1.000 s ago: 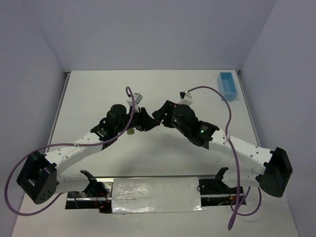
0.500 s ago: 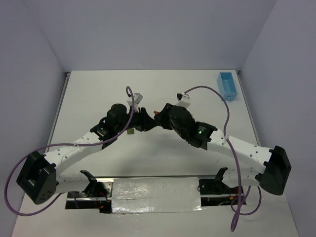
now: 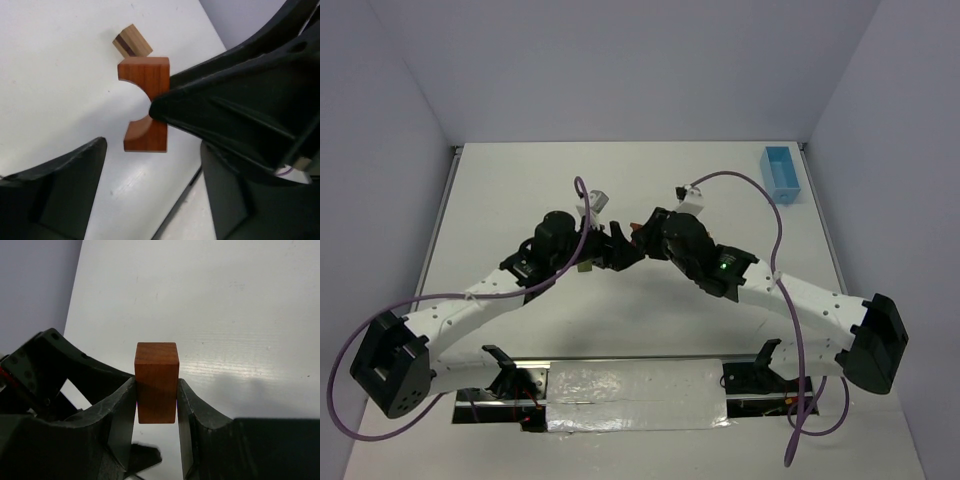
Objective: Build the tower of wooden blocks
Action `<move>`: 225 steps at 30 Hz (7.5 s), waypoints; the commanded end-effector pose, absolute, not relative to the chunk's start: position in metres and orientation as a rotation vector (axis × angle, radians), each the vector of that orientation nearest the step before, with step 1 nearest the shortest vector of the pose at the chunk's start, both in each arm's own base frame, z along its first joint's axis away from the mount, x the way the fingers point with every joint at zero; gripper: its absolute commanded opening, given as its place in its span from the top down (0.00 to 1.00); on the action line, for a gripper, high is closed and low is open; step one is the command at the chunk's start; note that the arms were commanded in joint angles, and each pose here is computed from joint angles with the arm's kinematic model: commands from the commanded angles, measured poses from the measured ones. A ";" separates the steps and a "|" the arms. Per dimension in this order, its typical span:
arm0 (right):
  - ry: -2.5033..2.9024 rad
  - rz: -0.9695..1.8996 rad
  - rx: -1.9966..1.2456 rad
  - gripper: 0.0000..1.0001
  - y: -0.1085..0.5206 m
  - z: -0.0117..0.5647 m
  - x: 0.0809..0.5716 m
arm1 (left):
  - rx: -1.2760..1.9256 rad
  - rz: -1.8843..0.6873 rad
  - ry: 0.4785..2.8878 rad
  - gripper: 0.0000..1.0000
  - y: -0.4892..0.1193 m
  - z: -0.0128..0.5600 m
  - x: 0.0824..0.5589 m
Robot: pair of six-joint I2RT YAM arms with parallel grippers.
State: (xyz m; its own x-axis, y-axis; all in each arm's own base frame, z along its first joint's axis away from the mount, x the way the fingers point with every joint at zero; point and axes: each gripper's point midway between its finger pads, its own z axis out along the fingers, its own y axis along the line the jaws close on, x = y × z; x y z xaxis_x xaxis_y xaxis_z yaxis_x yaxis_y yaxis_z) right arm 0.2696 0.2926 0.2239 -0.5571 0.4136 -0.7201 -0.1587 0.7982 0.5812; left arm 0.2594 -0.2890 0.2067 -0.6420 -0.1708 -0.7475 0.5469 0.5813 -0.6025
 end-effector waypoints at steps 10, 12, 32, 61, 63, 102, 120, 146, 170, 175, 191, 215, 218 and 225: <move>2.148 0.475 0.039 1.00 0.214 0.222 0.319 | 0.116 -0.756 2.166 0.00 -0.230 0.213 0.259; 2.181 0.388 -0.050 1.00 0.202 0.219 0.327 | 0.077 -0.667 2.226 0.01 -0.209 0.210 0.246; 2.526 0.015 -0.256 0.96 0.119 0.144 0.360 | 0.144 -0.276 2.052 0.01 -0.108 0.238 0.213; 2.630 -0.009 -0.226 0.78 0.109 0.104 0.370 | 0.155 -0.266 2.091 0.01 -0.113 0.227 0.217; 2.638 -0.010 -0.226 0.77 0.108 0.103 0.370 | 0.160 -0.267 2.091 0.01 -0.113 0.226 0.216; 2.682 -0.021 -0.225 0.58 0.108 0.091 0.368 | 0.189 -0.289 2.087 0.00 -0.119 0.227 0.212; 2.687 0.000 -0.229 0.52 0.111 0.090 0.367 | 0.199 -0.294 2.084 0.00 -0.121 0.227 0.211; 2.689 0.009 -0.231 0.52 0.112 0.089 0.366 | 0.207 -0.305 2.078 0.01 -0.123 0.229 0.209; 2.692 -0.026 -0.204 0.53 0.105 0.089 0.367 | 0.209 -0.305 2.078 0.00 -0.124 0.229 0.209; 2.693 -0.021 -0.198 0.53 0.105 0.090 0.366 | 0.213 -0.307 2.079 0.01 -0.124 0.228 0.208; 2.698 -0.016 -0.190 0.53 0.105 0.088 0.367 | 0.216 -0.307 2.079 0.00 -0.124 0.228 0.208; 2.374 0.097 -0.113 0.00 0.119 0.213 0.351 | 0.221 -0.300 2.091 0.01 -0.126 0.225 0.209; 2.165 0.380 -0.183 0.00 0.157 0.269 0.325 | 0.223 -0.288 2.108 0.00 -0.127 0.222 0.212; 1.962 0.999 -0.349 0.00 0.225 0.289 0.263 | 0.070 -0.262 2.183 0.00 -0.135 0.220 0.229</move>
